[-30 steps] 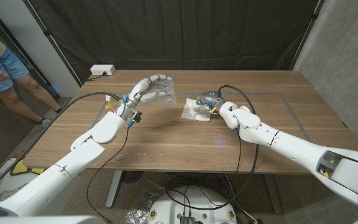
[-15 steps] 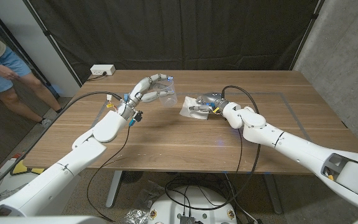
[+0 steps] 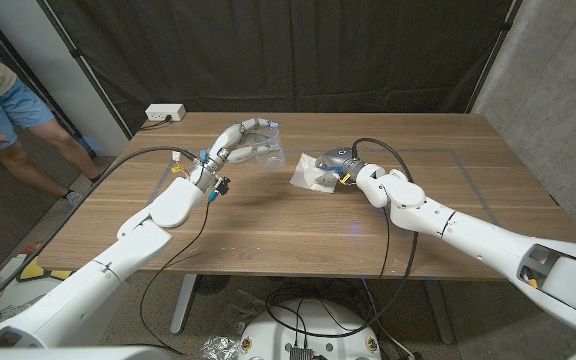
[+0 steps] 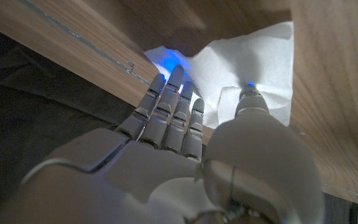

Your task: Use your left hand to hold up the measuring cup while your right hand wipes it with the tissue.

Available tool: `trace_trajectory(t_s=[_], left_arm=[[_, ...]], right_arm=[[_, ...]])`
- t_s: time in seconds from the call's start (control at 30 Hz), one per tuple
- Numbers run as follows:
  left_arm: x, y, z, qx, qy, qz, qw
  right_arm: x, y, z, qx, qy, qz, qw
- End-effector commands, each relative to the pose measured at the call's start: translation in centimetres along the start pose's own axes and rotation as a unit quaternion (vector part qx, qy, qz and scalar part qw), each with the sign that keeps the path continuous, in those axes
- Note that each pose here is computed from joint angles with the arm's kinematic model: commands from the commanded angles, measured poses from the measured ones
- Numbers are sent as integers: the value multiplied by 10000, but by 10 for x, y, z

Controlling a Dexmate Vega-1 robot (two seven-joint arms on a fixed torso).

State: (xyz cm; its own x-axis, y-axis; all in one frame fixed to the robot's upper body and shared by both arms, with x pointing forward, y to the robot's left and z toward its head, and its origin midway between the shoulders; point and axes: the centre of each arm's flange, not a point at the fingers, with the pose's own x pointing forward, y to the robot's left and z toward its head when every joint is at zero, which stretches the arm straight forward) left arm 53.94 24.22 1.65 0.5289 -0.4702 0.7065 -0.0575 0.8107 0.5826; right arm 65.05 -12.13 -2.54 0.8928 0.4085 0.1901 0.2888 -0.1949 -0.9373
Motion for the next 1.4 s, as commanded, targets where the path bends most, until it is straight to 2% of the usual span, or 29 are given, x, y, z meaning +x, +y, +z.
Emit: trace_trajectory(t_s=[0.03,0.13,0.2,0.37,0.5,0.7,0.9,1.13,1.4], left_arm=[[1,2,-2,-33,-10,24,10000],[2,2,-3,-38,4,13,10000],[3,2,-5,-34,23,-2,10000],[6,1,-7,-39,25,-22,10000],[9,2,-7,-29,16,-42,10000],[15,2,-9,-37,29,-88,10000],[22,0,-12,-60,49,-169,9998],[30,-3,-16,-81,66,-243,9997],[38,-5,-19,-101,78,-300,9995]], right_arm=[[1,5,4,-406,-35,-2,9992],[2,5,4,-460,-71,-129,9988],[0,4,5,-463,-129,-391,9981],[-2,2,3,-427,-202,-771,9959],[-3,2,0,-394,-175,-885,9951],[-9,0,-5,-205,-53,-1355,9905],[-16,-4,-14,323,143,-1933,9805],[-23,-8,-23,881,344,-2481,9641],[-30,-13,-33,1490,493,-2789,9474]])
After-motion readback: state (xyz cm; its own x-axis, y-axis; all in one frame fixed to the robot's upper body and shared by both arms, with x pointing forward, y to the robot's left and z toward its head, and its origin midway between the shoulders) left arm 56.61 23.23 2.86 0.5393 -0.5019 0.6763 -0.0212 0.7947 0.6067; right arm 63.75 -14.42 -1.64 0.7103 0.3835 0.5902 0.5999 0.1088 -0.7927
